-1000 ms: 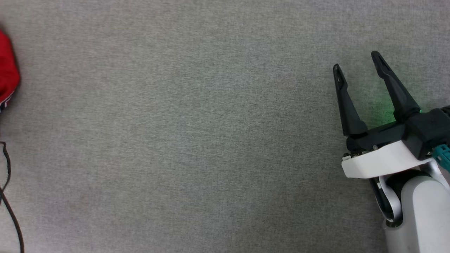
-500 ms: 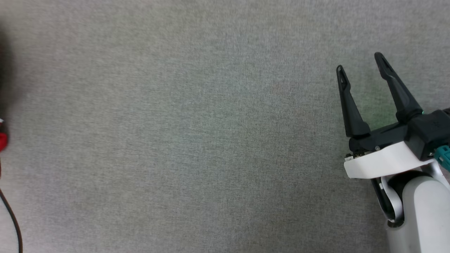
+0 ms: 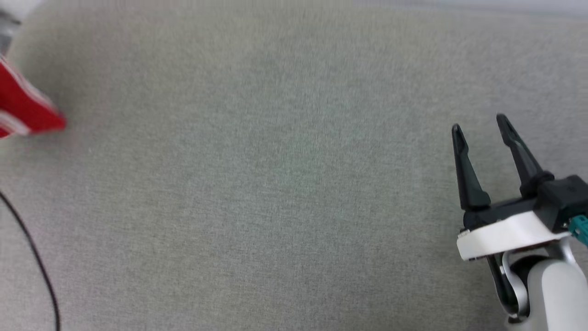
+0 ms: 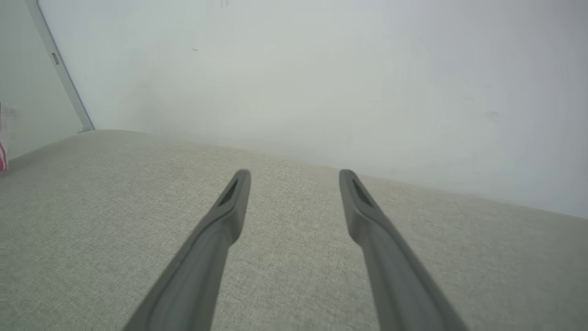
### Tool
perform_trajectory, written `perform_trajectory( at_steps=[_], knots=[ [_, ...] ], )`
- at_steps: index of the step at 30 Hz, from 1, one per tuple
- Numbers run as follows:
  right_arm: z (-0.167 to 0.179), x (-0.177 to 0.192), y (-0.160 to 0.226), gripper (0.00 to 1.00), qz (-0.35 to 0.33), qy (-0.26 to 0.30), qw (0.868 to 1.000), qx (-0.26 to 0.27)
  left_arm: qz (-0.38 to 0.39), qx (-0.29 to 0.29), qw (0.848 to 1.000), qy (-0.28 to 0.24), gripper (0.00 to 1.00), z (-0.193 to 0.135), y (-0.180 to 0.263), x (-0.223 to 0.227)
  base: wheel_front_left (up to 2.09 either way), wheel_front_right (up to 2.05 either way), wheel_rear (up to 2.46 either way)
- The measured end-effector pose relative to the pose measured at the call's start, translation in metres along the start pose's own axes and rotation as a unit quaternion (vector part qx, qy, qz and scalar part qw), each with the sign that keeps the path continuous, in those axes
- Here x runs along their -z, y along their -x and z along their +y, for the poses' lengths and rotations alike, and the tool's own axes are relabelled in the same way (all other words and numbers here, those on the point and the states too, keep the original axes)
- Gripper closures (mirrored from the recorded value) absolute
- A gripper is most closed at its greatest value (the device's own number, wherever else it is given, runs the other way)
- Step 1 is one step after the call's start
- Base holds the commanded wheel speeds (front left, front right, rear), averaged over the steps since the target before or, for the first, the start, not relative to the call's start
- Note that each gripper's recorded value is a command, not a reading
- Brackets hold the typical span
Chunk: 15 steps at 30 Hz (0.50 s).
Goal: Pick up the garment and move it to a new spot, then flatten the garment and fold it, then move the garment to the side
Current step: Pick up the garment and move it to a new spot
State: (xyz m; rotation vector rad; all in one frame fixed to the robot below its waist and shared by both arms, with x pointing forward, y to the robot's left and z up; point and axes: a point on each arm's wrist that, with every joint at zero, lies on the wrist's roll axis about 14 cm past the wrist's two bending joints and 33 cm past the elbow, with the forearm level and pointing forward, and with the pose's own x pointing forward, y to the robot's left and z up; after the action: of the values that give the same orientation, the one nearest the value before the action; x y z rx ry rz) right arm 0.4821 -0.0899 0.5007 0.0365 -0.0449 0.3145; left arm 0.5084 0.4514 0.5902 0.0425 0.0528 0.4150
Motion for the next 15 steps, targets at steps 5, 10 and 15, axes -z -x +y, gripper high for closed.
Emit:
perform_trajectory(
  at_steps=[5, 10, 15],
  knots=[
    [-0.007, -0.016, 0.021, 0.0, -0.008, 0.001, 1.0, 0.019, -0.062, 0.012, 0.998, 0.003, 1.0, -0.014, 0.017, -0.027, 0.0, 0.0, 0.0],
    [-0.016, -0.027, 0.044, 0.0, -0.016, -0.014, 0.999, 0.039, -0.078, 0.053, 0.995, 0.02, 1.0, -0.051, 0.035, -0.021, 0.0, 0.0, 0.0],
    [-0.03, -0.032, 0.071, 0.0, -0.017, -0.021, 0.997, 0.067, -0.064, 0.108, 0.991, 0.036, 1.0, -0.106, 0.056, 0.0, 0.0, 0.0, 0.0]
  ],
)
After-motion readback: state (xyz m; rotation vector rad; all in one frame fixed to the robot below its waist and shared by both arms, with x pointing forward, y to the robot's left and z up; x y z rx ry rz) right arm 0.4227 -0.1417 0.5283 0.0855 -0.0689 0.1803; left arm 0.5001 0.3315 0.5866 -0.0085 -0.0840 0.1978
